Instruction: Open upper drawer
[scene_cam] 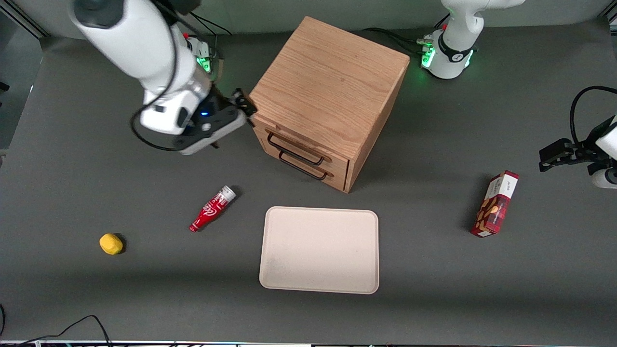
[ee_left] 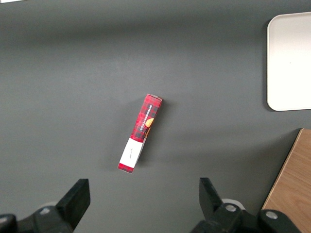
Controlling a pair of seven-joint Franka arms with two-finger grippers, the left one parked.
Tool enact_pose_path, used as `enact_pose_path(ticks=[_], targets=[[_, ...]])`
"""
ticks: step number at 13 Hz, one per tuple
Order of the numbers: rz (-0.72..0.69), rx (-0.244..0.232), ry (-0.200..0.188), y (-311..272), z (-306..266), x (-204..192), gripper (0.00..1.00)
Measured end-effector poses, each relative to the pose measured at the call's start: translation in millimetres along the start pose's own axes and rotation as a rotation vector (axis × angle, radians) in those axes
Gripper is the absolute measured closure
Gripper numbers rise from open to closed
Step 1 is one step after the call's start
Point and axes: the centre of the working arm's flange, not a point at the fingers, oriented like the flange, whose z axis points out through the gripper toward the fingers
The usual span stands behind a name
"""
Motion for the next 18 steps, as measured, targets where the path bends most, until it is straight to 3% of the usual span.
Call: enact_pose_path(ticks=[4, 9, 15, 18], targets=[[-0.107, 0.076, -0.033, -18.3, 54.2, 19.6, 0.00], [-0.328, 0.168, -0.109, -7.2, 118.8, 32.7, 0.00], [-0.383, 0.130, -0.140, -2.7, 149.2, 36.6, 0.00], [-0.402, 0.119, -0.134, -7.2, 161.9, 39.6, 0.00]])
